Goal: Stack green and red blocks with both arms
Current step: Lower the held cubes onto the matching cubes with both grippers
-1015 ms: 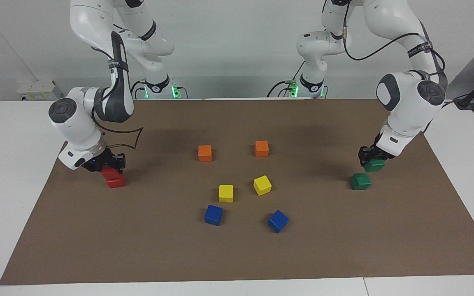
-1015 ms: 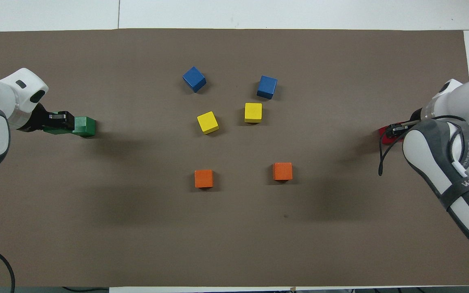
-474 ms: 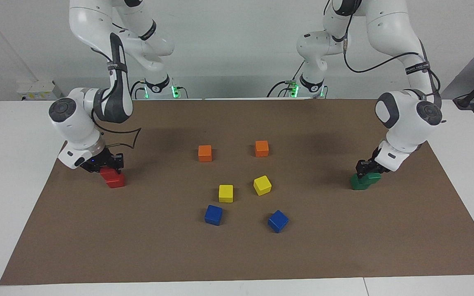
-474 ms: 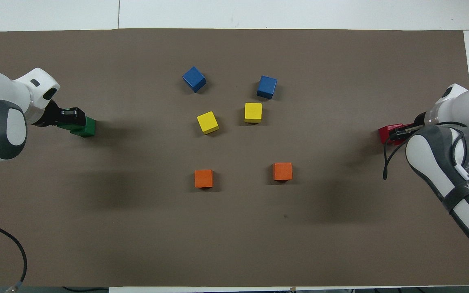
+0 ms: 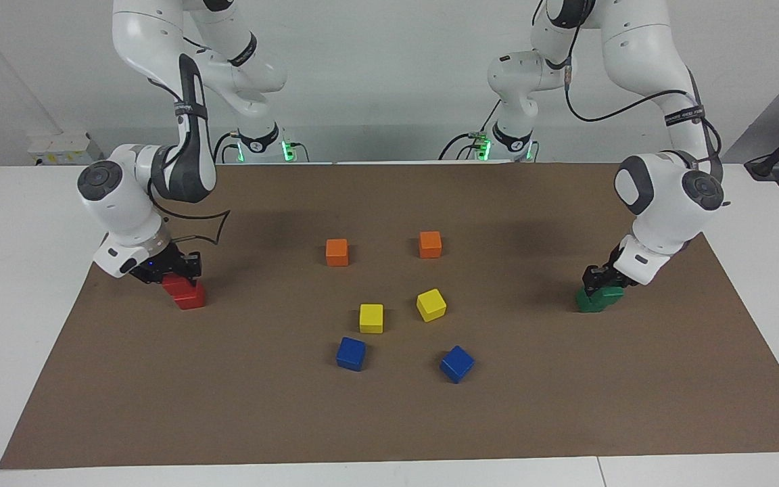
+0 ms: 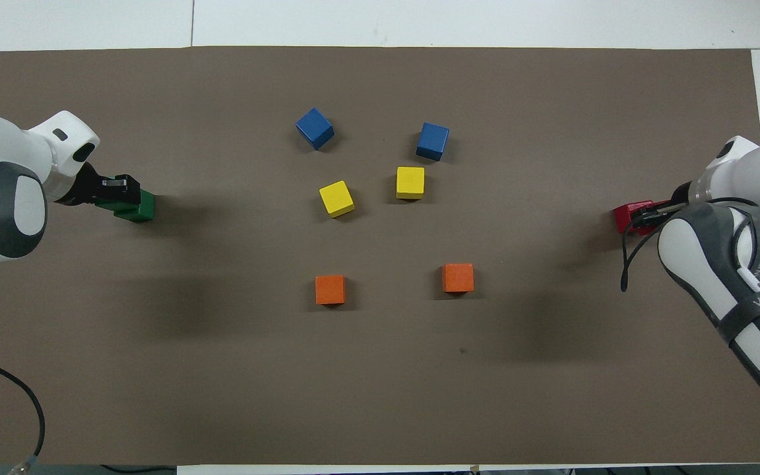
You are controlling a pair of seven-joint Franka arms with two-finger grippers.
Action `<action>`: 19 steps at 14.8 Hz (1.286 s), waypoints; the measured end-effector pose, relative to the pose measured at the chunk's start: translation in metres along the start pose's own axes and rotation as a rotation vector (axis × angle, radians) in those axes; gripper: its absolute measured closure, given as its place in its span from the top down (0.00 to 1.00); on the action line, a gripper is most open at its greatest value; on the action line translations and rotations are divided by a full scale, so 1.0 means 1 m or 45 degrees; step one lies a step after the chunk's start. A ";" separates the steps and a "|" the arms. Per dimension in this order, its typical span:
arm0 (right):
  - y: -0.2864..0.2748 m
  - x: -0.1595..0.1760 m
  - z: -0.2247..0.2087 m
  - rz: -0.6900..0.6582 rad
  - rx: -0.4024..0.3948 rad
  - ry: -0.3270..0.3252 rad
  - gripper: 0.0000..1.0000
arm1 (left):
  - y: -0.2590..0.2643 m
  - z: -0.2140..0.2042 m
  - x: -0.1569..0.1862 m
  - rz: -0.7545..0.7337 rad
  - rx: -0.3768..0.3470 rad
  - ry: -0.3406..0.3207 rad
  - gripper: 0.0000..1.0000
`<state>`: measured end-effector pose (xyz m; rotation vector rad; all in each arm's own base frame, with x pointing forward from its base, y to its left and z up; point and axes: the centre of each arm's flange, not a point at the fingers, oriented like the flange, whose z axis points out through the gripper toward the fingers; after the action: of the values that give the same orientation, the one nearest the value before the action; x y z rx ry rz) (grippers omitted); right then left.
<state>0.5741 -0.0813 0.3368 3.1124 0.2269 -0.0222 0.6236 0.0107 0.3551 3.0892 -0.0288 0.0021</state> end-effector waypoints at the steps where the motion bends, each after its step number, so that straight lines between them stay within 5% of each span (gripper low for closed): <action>1: -0.001 0.000 0.000 -0.001 0.000 0.000 0.55 | 0.000 0.000 0.000 0.019 0.000 0.000 0.55; 19: -0.009 0.005 0.000 0.000 -0.007 0.034 0.55 | -0.005 0.005 -0.002 0.161 0.033 -0.040 0.55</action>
<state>0.5774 -0.0713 0.3364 3.1086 0.2270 0.0201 0.6219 0.0152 0.3496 3.1075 -0.2272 -0.0417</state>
